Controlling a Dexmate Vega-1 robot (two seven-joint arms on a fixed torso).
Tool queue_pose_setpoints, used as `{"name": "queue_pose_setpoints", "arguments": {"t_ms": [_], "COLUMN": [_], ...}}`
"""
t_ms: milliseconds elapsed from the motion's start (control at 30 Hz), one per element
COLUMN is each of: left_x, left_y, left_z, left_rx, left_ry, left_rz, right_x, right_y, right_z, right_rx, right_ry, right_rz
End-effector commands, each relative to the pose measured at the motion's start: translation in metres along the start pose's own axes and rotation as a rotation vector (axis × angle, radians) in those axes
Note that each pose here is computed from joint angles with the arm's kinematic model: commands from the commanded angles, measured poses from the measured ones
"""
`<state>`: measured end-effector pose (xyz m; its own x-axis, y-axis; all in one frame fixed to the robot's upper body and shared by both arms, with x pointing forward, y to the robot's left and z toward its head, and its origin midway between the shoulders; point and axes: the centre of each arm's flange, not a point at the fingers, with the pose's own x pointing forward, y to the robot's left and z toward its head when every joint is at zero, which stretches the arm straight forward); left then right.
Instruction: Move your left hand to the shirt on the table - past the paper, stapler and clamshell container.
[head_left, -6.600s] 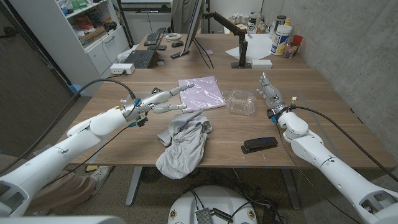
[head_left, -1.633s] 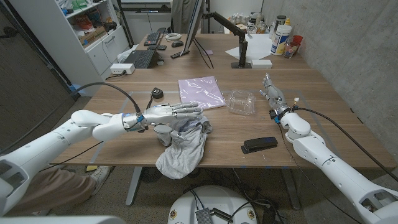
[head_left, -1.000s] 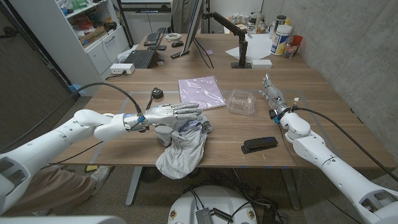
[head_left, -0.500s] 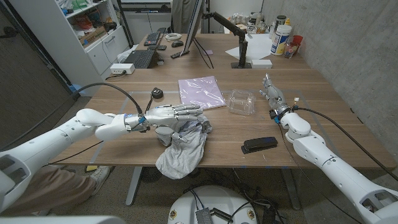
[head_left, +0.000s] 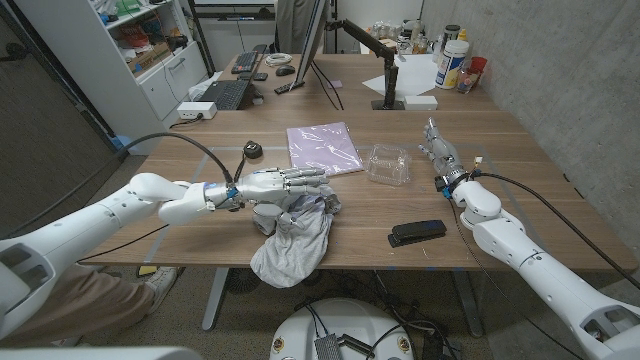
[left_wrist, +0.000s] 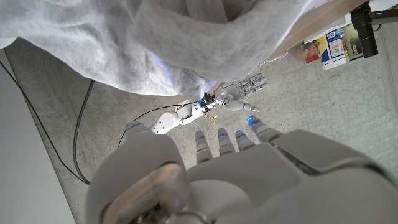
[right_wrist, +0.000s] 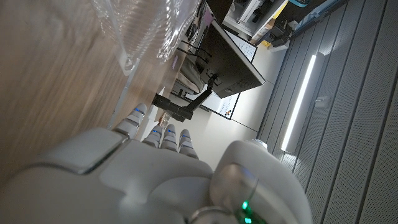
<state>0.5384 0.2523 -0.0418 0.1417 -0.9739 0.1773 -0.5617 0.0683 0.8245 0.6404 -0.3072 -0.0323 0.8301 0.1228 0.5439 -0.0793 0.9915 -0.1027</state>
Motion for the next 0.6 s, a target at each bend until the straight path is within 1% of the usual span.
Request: {"name": "queue_pose_setpoints", "arguments": {"t_ms": [33, 400, 600], "left_x": [0.0083, 0.0136, 0.0150], "left_y": [-0.0047, -0.0085, -0.0096], "left_z": [-0.0011, 0.0012, 0.0014], "left_rx": [0.012, 0.007, 0.007], "left_ry": [-0.011, -0.018, -0.026], "left_rz": [0.019, 0.018, 0.013], "right_x": [-0.0034, -0.0010, -0.0021], "right_y": [-0.0045, -0.0051, -0.0071], "right_z": [-0.0022, -0.0023, -0.0028], "right_rx": [0.000, 0.001, 0.003], "right_ry": [0.004, -0.002, -0.004], "right_rz": [-0.004, 0.001, -0.005]}}
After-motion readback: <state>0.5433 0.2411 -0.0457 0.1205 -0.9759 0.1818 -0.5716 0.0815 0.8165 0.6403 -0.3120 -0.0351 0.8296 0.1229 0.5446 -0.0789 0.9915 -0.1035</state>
